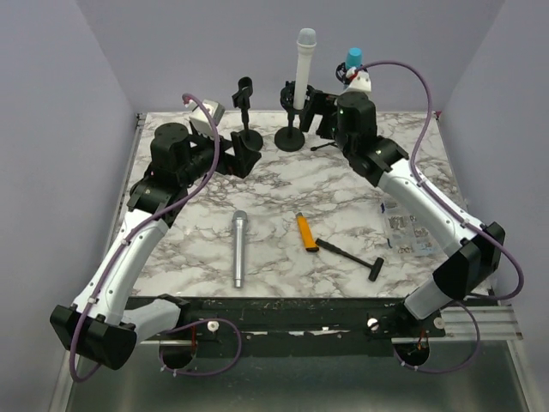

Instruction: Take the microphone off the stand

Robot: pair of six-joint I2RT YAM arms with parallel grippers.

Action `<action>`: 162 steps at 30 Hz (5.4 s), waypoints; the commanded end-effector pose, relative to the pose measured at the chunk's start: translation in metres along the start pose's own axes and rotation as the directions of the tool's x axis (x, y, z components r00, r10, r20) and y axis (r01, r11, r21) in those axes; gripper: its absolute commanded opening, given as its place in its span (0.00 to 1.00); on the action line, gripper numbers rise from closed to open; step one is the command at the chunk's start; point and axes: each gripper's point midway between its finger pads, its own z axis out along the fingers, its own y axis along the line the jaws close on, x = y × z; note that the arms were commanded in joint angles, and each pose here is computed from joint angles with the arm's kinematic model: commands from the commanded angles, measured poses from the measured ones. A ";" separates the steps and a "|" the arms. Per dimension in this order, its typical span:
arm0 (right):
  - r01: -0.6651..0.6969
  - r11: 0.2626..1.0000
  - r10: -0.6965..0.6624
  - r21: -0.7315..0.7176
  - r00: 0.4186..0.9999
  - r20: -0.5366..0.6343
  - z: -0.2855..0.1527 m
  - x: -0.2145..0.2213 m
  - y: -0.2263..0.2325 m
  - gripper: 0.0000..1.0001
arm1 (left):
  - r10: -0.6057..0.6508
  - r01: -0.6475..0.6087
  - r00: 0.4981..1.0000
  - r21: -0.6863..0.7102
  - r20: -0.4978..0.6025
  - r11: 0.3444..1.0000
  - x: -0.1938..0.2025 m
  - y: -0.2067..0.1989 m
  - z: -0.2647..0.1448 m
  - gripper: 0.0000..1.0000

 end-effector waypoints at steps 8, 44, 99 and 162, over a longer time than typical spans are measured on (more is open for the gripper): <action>0.042 0.996 -0.030 -0.078 0.989 0.147 0.076 -0.080 0.017 1.00 | 0.038 -0.038 0.999 0.048 0.002 0.998 0.003 -0.017 0.004 0.92; 0.143 0.980 -0.105 -0.139 0.962 0.252 0.159 -0.079 0.033 0.32 | 0.017 -0.017 1.000 0.070 -0.004 0.997 0.002 -0.016 0.005 0.92; -0.497 0.643 0.285 -0.584 0.862 -0.420 -0.090 0.103 0.043 0.01 | -0.282 0.438 0.871 0.377 -0.402 0.816 0.080 -0.083 0.062 0.78; -0.521 0.744 0.331 -0.417 0.831 -0.448 -0.099 0.137 0.007 1.00 | -0.217 0.224 0.877 -0.036 -0.428 0.974 0.170 -0.029 0.031 0.12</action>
